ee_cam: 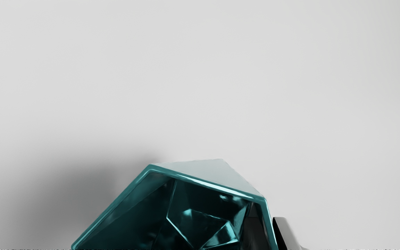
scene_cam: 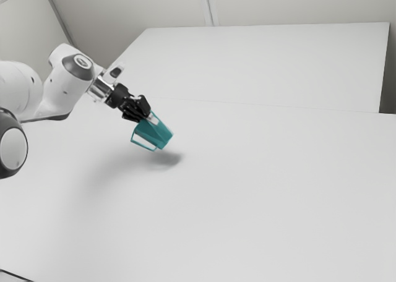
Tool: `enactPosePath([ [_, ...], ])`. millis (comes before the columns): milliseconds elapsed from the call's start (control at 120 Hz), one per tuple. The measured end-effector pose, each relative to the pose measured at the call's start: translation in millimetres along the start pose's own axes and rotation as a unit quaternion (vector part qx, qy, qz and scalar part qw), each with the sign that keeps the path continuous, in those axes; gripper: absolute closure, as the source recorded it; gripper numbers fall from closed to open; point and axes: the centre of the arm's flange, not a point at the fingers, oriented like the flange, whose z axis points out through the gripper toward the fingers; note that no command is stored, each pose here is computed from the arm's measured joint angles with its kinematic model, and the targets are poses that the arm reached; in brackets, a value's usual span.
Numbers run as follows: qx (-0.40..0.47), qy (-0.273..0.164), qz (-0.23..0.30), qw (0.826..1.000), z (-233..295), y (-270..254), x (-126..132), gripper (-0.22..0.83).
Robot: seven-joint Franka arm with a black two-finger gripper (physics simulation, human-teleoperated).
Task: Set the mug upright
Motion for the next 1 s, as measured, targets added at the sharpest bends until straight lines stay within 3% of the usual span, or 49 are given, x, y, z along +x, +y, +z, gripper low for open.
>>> enactPosePath([
  [167,0.116,-0.031,0.035,0.992,18,17,11,0.78],
  [392,0.258,-0.051,0.08,0.961,27,50,29,0.78],
  [683,0.337,-0.04,0.053,0.939,48,55,35,0.78],
  [1000,0.365,-0.029,-0.003,0.931,73,47,35,0.78],
])
